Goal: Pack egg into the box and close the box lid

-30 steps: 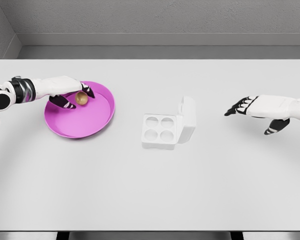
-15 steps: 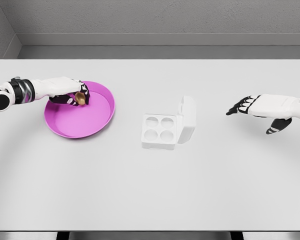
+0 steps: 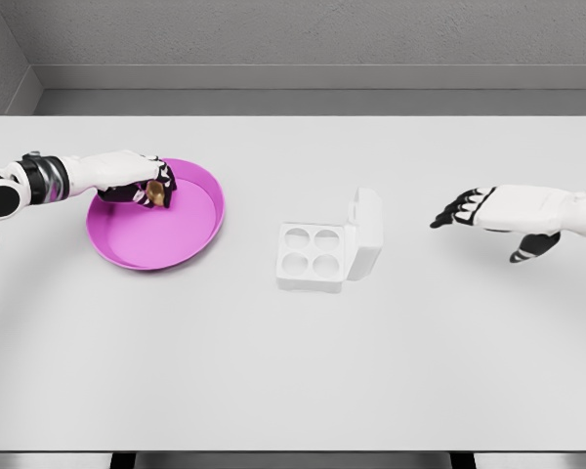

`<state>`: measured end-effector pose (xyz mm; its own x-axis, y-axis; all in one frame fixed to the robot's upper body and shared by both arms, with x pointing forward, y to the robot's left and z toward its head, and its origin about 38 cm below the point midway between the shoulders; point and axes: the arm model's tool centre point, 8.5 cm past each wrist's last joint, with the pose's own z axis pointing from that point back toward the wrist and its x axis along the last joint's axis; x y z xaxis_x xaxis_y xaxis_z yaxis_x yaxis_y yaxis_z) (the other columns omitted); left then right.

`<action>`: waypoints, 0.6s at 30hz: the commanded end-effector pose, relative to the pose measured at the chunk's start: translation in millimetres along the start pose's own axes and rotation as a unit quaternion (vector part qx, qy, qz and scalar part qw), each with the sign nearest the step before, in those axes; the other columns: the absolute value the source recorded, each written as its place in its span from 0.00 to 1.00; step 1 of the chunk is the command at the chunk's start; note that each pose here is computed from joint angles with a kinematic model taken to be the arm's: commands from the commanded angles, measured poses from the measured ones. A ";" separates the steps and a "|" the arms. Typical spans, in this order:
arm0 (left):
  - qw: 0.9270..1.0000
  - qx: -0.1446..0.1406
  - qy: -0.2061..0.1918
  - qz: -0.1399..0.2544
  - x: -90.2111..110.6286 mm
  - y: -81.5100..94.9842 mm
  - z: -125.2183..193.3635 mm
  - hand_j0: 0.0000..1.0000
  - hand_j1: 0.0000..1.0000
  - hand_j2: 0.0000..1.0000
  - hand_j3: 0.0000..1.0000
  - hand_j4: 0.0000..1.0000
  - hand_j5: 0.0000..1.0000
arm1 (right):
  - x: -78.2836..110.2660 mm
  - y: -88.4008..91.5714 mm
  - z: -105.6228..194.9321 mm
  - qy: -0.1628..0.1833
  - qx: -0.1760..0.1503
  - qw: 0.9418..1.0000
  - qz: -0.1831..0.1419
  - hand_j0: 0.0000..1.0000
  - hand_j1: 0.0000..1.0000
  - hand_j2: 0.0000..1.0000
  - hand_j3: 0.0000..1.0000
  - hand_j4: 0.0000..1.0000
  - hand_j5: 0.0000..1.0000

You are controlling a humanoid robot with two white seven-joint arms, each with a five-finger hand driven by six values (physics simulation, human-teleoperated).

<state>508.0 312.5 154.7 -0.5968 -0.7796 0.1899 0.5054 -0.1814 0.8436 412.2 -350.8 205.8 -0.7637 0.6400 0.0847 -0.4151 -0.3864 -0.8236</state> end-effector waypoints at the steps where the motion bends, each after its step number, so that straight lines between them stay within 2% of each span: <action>1: 1.000 -0.009 -0.001 -0.007 0.4 -2.1 0.1 0.34 0.34 0.34 0.34 0.34 0.34 | -0.5 0.2 5.2 0.003 0.003 1.000 0.001 1.00 1.00 1.00 1.00 1.00 1.00; 7: 1.000 -0.008 -0.002 -0.006 0.0 -1.8 1.4 0.30 0.30 0.30 0.30 0.30 0.30 | -2.6 1.1 10.4 0.009 0.007 1.000 0.003 1.00 1.00 1.00 1.00 1.00 1.00; 12: 1.000 0.009 -0.016 -0.022 11.0 11.1 2.1 0.28 0.28 0.28 0.28 0.28 0.28 | -2.6 1.1 10.4 0.009 0.007 1.000 0.003 1.00 1.00 1.00 1.00 1.00 1.00; 18: 0.999 0.023 -0.032 -0.020 18.3 17.7 3.0 0.27 0.27 0.27 0.27 0.27 0.27 | -2.5 0.9 10.9 0.009 0.007 1.000 0.003 1.00 1.00 1.00 1.00 1.00 1.00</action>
<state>504.5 299.1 170.6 -0.6501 -0.7387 0.1779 0.4592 -0.1955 0.8665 408.4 -359.0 210.2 -0.7603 0.6462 0.0669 -0.4148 -0.4037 -0.8155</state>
